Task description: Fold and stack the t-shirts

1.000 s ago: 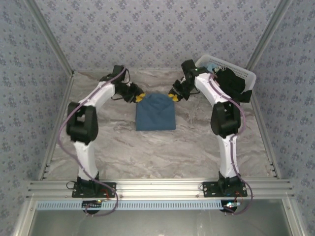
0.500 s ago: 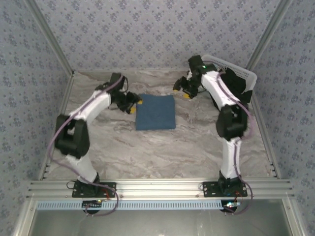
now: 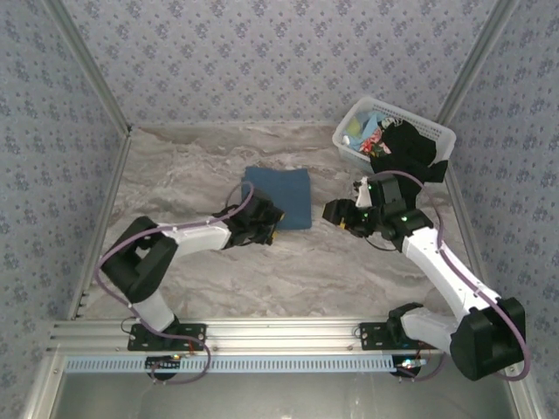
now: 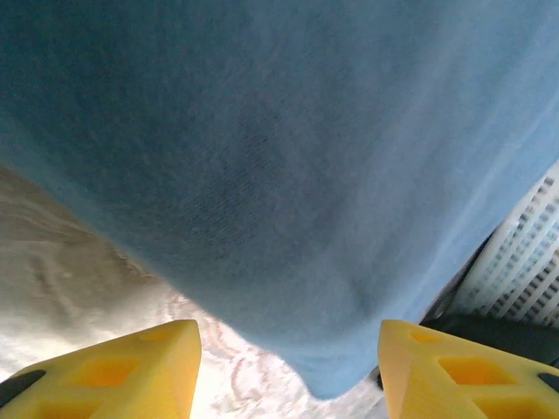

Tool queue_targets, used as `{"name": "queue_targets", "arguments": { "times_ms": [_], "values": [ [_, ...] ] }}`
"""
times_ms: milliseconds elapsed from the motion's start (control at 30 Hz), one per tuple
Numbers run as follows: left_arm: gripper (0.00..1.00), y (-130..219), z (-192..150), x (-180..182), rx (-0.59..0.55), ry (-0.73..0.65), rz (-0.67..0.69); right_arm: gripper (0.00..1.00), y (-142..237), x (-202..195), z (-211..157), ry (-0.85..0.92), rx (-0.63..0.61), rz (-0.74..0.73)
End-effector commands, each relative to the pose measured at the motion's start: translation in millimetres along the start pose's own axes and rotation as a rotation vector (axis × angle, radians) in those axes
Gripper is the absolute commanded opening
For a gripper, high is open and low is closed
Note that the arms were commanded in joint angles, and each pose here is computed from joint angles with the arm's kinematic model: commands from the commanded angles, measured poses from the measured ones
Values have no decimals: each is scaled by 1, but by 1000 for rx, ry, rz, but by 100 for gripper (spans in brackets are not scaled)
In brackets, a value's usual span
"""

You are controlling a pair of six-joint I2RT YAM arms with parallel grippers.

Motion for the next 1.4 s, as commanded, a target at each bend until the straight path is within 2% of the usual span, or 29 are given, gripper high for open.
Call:
{"name": "queue_targets", "arguments": {
  "times_ms": [0,167,333,467,567,767,1000,1133,1367],
  "values": [
    [56,-8,-6,-17,-33,184,-82,63,14,8,2,27,-8,36],
    [52,-18,3,-15,-101,248,-108,63,21,5,4,29,-6,34],
    [23,-38,18,-10,-145,316,-143,62,24,5,3,16,-6,41],
    [13,-40,47,-13,-188,299,-145,62,27,8,6,21,-11,44],
    [12,-27,81,-16,-216,252,-125,62,30,12,8,28,-21,45],
    [12,18,170,-8,-242,99,-22,62,28,14,14,33,-43,50],
    [13,67,280,-1,-208,-85,25,62,21,19,24,49,-58,78],
    [13,72,323,-10,-143,-176,26,62,15,19,27,46,-51,86],
    [13,56,372,-25,-97,-212,12,62,6,24,30,50,-32,95]
  ]
}}
Point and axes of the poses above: each hand's point on the last joint's axis, 136 mm out from that joint toward the fingers, its own y axis back along the fingers, its own x axis along the line the jaws close on, z = x × y, the point moved 5 cm from there along y, back along the fingers, and after that the axes turned 4 degrees about -y, right-handed, at the moved point
